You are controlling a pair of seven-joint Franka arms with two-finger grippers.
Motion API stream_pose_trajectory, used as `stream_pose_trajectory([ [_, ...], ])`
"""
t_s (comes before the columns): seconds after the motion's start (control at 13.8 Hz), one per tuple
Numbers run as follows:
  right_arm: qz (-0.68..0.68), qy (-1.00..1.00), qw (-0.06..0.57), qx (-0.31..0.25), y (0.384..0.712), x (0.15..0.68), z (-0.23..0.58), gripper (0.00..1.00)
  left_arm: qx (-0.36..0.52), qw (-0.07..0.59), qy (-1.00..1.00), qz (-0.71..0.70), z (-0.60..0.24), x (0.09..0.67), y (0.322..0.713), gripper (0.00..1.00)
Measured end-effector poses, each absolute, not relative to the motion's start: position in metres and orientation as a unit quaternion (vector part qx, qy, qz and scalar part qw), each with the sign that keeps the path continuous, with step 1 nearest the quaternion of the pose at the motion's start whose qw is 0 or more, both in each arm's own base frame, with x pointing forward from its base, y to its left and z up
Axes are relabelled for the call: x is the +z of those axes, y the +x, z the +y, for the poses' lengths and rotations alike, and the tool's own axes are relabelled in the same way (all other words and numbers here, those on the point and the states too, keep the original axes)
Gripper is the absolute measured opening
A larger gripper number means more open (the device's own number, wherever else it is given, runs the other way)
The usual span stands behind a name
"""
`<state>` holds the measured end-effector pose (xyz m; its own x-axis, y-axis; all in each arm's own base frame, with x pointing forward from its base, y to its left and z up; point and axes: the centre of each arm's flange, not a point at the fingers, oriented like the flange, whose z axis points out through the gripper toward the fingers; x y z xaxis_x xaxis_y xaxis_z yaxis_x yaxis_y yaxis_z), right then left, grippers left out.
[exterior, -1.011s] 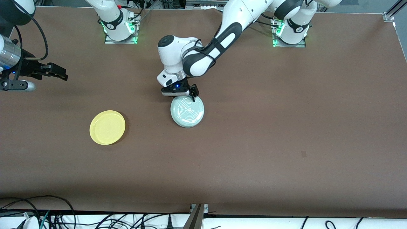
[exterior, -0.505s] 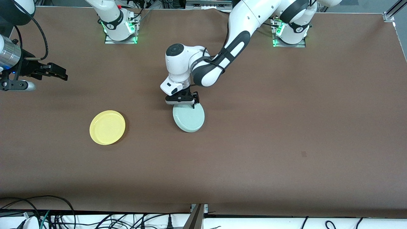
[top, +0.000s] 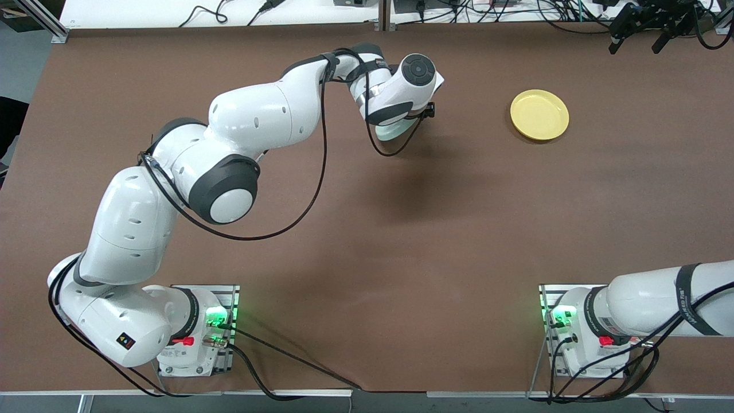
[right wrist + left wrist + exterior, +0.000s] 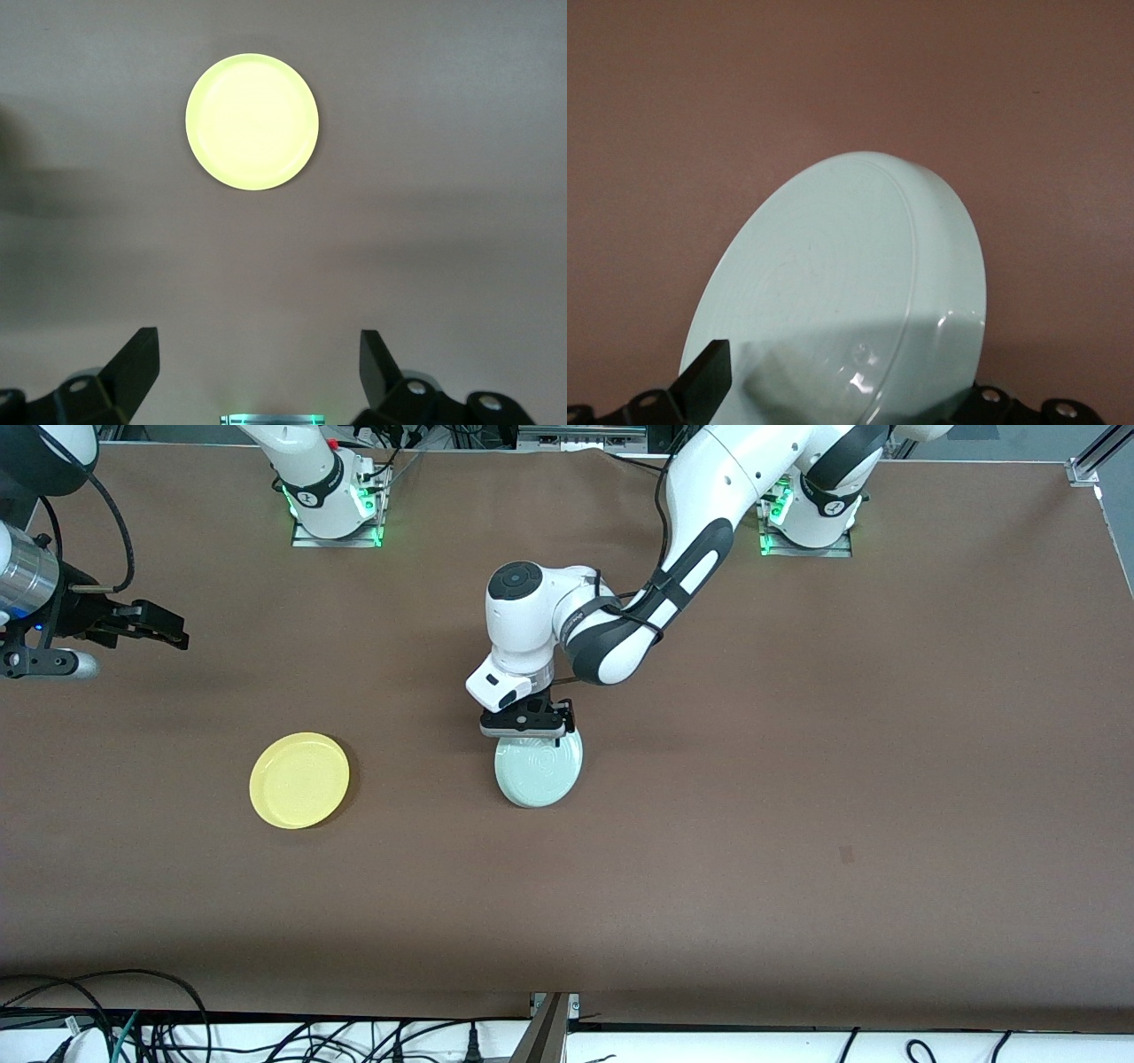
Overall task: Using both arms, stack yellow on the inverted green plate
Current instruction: 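Lower the inverted green plate onto the table with the left gripper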
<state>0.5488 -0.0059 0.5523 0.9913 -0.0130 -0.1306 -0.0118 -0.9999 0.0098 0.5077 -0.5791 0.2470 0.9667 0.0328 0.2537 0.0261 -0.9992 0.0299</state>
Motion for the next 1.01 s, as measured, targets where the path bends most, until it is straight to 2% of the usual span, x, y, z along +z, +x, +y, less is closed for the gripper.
stream_pose_trajectory([
  [0.43,-0.006,0.998,0.005,-0.064,0.549,0.553,-0.006,1.0,0.112,0.047,0.992,0.035,-0.582,0.243,0.505,1.0],
  [0.87,-0.006,0.998,0.005,-0.064,0.549,0.553,-0.006,1.0,0.136,0.007,0.989,-0.049,-0.57,0.223,0.503,1.0],
  [1.01,-0.006,0.998,0.005,-0.064,0.549,0.553,-0.006,1.0,0.138,0.012,0.989,-0.042,-0.567,0.225,0.508,1.0],
])
